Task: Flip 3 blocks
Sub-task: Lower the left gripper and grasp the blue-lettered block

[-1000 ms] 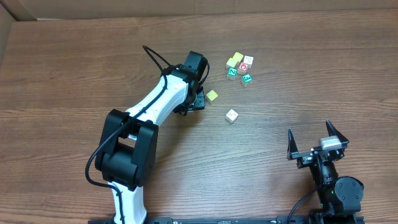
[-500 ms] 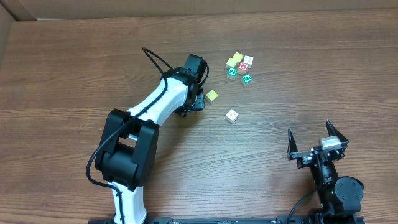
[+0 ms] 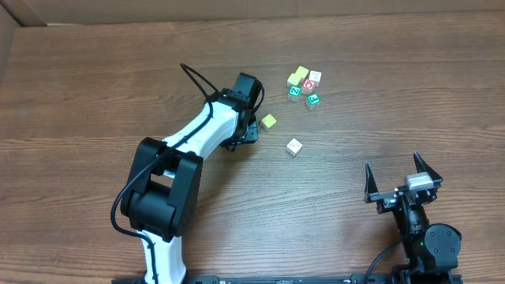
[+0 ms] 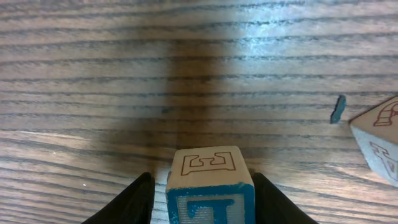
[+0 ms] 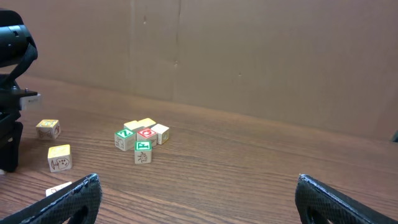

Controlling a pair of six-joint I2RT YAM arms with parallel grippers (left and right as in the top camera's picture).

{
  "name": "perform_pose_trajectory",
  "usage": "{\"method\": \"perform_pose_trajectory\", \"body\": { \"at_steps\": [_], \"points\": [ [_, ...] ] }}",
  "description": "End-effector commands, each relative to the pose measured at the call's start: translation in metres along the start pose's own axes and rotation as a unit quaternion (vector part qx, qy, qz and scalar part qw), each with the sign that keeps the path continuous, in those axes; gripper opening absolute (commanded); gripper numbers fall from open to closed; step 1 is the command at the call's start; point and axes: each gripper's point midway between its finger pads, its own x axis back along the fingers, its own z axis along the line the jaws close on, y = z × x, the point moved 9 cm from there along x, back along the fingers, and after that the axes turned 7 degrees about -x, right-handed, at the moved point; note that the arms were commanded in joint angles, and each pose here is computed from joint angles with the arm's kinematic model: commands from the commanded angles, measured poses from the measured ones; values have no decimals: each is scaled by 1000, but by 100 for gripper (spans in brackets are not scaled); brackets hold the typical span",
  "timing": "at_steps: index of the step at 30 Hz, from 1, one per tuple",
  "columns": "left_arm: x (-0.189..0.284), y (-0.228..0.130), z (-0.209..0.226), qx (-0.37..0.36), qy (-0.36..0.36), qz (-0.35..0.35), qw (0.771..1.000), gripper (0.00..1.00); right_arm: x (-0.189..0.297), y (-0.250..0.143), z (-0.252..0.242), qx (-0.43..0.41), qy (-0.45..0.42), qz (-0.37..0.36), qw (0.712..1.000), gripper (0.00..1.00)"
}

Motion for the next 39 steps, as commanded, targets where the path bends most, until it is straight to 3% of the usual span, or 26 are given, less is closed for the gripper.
{"method": "perform_pose_trajectory", "body": {
  "at_steps": [1,14,18,25,27,29,39],
  "points": [
    [-2,5,5,14,-9,-1,1000,43,0,-3,0,2,1,0,1000,100],
    [-2,10,4,6,-32,-10,999,34,0,-3,0,2,1,0,1000,100],
    [-2,8,4,0,-30,-6,1000,26,0,-3,0,2,1,0,1000,100],
    [3,7,5,-15,-28,9,999,25,0,-3,0,2,1,0,1000,100],
    [9,7,5,-24,-25,20,999,27,0,-3,0,2,1,0,1000,100],
    [21,8,7,-42,-18,40,998,40,0,-3,0,2,1,0,1000,100],
    [51,-12,13,-52,7,142,988,44,0,-3,0,2,1,0,1000,100]
  ]
}}
